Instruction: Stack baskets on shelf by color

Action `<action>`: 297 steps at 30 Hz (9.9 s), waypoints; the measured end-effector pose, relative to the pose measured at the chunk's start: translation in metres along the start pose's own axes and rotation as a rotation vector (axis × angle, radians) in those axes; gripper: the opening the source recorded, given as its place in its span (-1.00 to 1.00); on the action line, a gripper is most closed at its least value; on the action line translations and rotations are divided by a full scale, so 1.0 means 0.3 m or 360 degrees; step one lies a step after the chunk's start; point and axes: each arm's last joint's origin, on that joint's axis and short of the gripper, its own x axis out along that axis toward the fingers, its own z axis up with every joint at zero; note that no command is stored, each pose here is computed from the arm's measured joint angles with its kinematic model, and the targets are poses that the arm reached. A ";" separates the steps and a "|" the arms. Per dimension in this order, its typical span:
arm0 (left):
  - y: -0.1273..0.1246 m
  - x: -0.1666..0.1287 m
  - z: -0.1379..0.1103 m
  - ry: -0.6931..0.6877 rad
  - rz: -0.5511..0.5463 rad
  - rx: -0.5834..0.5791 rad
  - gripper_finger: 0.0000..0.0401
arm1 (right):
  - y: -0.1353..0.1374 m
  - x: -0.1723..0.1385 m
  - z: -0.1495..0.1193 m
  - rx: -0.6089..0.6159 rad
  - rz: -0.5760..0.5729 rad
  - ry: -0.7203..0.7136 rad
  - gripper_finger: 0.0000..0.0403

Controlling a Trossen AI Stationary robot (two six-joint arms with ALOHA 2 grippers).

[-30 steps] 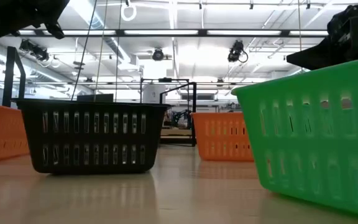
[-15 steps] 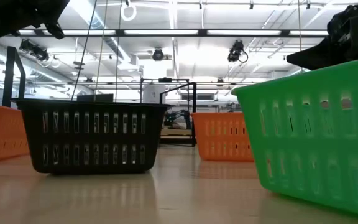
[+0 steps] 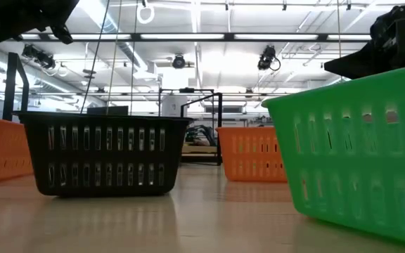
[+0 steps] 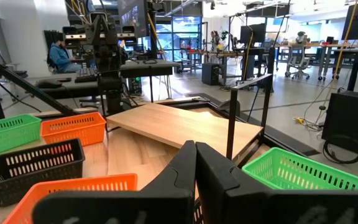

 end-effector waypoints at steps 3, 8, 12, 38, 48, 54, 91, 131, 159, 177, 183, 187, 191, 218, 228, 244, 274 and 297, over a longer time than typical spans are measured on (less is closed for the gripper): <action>0.000 0.000 0.001 -0.0004 0.0001 -0.0001 -0.84 | 0.000 0.000 0.013 0.0042 0.0001 -0.0060 -0.93; 0.000 0.000 0.000 -0.0002 0.0000 -0.0087 -0.86 | 0.000 -0.005 0.058 0.0313 0.0046 -0.0268 -0.93; 0.000 0.000 -0.001 0.0007 0.0000 -0.0191 -0.83 | -0.002 -0.008 0.072 0.0350 0.0051 -0.0334 -0.93; 0.008 0.213 -0.015 0.0931 0.0396 0.0055 0.26 | 0.053 0.178 0.324 -0.0552 0.0017 0.1266 0.21; -0.008 0.275 -0.061 0.1053 0.0417 -0.0029 0.32 | 0.148 0.309 0.215 -0.0604 0.0439 0.2164 0.31; -0.009 0.280 -0.062 0.1048 0.0418 -0.0036 0.29 | 0.181 0.362 0.124 -0.0787 0.0490 0.2233 0.23; -0.032 0.275 -0.064 0.1069 0.0346 -0.0120 0.24 | 0.175 0.411 -0.014 -0.0838 0.0396 0.2280 0.07; -0.363 0.550 -0.080 0.2082 -0.0120 -0.0322 0.21 | 0.159 0.411 -0.012 -0.0693 0.0186 0.2301 0.07; -0.711 0.591 -0.381 0.2568 -0.0040 -0.0444 0.16 | 0.135 0.226 0.283 -0.0245 -0.0072 0.1589 0.16; -0.698 0.544 -0.519 0.2762 0.0100 -0.0292 -0.55 | 0.150 0.225 0.290 -0.0345 -0.0010 0.1535 0.16; -0.673 0.573 -0.519 0.2747 0.0178 -0.0337 -0.95 | 0.146 0.226 0.291 -0.0471 -0.0020 0.1516 0.16; -0.646 0.656 -0.444 0.2715 0.0282 -0.0275 -0.96 | 0.143 0.228 0.293 -0.0512 -0.0050 0.1497 0.16; -0.601 0.734 -0.320 0.2715 0.0487 -0.0015 -0.96 | 0.143 0.229 0.293 -0.0510 -0.0072 0.1489 0.16; -0.214 0.450 -0.100 0.2528 0.1089 -0.0184 -0.96 | 0.154 0.246 0.306 -0.0580 0.0013 0.1388 0.16; -0.187 0.310 -0.221 0.2719 0.1066 -0.0153 -0.96 | 0.150 0.235 0.297 -0.0640 0.0079 0.1469 0.16; -0.141 0.297 -0.216 0.2876 0.1077 -0.0048 -0.92 | 0.150 0.230 0.294 -0.0675 0.0131 0.1501 0.16; -0.131 0.286 -0.183 0.2972 0.1174 0.0058 -0.37 | 0.152 0.229 0.293 -0.0659 0.0161 0.1512 0.16; -0.180 0.483 -0.005 0.2657 0.1044 -0.0125 -0.38 | 0.146 0.226 0.290 -0.0654 0.0150 0.1543 0.16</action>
